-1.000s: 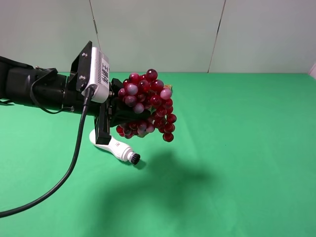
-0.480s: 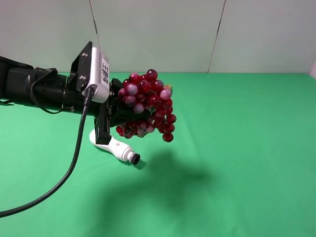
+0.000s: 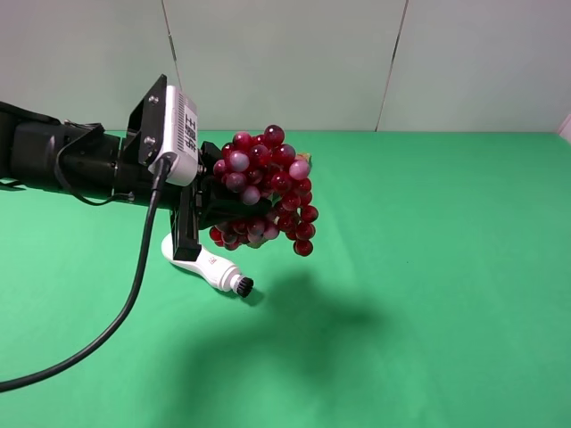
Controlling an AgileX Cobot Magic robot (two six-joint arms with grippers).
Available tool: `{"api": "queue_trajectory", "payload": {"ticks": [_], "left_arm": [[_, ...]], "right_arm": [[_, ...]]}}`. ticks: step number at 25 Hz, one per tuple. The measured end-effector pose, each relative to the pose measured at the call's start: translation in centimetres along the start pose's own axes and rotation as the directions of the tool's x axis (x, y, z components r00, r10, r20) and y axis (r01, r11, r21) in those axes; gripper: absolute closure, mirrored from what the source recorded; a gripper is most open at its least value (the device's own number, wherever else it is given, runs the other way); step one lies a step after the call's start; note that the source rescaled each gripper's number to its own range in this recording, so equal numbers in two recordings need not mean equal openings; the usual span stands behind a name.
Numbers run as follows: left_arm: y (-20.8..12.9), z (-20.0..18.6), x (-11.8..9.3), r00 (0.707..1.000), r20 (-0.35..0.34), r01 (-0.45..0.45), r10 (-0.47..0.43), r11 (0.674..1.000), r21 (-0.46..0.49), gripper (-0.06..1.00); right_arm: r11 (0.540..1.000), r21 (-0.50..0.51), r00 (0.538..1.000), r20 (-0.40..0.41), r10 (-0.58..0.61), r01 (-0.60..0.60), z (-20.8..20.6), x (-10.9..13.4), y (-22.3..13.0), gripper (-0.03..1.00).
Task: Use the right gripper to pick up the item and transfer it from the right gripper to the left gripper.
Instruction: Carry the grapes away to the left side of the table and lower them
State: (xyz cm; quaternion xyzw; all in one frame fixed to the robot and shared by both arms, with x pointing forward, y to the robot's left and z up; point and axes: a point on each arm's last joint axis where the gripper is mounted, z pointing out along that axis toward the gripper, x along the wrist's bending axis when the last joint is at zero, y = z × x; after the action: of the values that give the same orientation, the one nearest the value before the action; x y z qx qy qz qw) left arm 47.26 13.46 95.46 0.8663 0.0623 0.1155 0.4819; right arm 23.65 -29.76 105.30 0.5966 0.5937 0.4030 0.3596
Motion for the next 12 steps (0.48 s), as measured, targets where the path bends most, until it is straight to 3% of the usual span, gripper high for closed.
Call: {"api": "queue_trajectory", "payload": {"ticks": [12], "left_arm": [[0.0,0.0,0.0,1.0,0.0,0.0,0.0,1.0,0.0,0.94]], "right_arm": [[1.0,0.001,1.0,0.0,0.0,0.0,0.0,0.0,-0.01,-0.03]]}}
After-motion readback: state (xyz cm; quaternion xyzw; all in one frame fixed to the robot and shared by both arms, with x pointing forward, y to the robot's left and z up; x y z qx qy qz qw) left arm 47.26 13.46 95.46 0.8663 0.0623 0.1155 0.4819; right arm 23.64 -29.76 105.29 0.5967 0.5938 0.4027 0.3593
